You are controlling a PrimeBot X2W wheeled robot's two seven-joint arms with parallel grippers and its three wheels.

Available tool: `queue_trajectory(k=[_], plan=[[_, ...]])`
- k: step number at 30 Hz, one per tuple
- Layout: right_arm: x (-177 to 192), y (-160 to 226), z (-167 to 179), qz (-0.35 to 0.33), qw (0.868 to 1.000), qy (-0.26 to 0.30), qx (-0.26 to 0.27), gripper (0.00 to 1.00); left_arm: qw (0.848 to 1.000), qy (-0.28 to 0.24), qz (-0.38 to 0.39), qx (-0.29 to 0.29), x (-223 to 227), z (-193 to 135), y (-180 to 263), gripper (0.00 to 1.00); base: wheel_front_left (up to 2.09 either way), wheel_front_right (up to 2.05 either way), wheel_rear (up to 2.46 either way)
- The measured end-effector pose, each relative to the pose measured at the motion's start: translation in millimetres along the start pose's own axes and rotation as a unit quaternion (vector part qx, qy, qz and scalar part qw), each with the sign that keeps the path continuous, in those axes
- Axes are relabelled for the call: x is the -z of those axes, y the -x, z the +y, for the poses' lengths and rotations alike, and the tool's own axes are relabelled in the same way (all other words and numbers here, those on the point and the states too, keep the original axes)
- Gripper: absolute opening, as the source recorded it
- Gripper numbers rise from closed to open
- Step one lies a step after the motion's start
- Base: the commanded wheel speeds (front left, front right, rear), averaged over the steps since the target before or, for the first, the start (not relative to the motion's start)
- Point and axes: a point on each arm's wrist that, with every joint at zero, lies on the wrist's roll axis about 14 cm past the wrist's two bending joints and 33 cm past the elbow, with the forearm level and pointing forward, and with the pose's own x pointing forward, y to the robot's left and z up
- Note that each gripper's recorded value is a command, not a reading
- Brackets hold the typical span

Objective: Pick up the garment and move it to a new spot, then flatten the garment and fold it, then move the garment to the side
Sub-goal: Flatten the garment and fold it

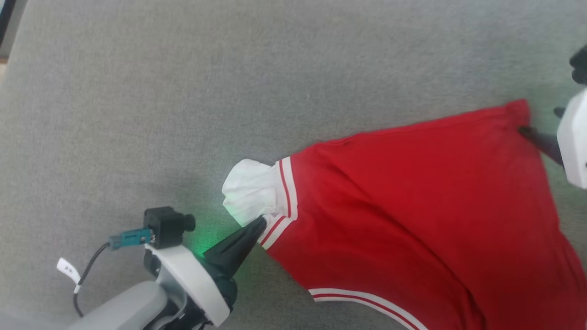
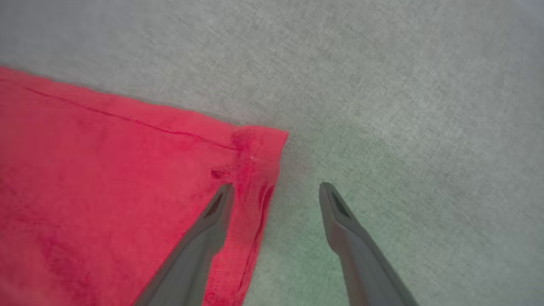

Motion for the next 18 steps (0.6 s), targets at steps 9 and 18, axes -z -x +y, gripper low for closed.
queue_trajectory(k=[9,18], plan=[[22,-41,4,0.091,0.995,0.027,-0.024,0.00,1.000,0.012,0.005,-0.015,5,11,-7,0.00,0.00,0.00,0.00],[2,-32,1,0.022,0.999,-0.033,-0.037,0.00,1.000,-0.007,-0.017,-0.007,-16,9,-9,0.00,0.00,0.00,0.00]])
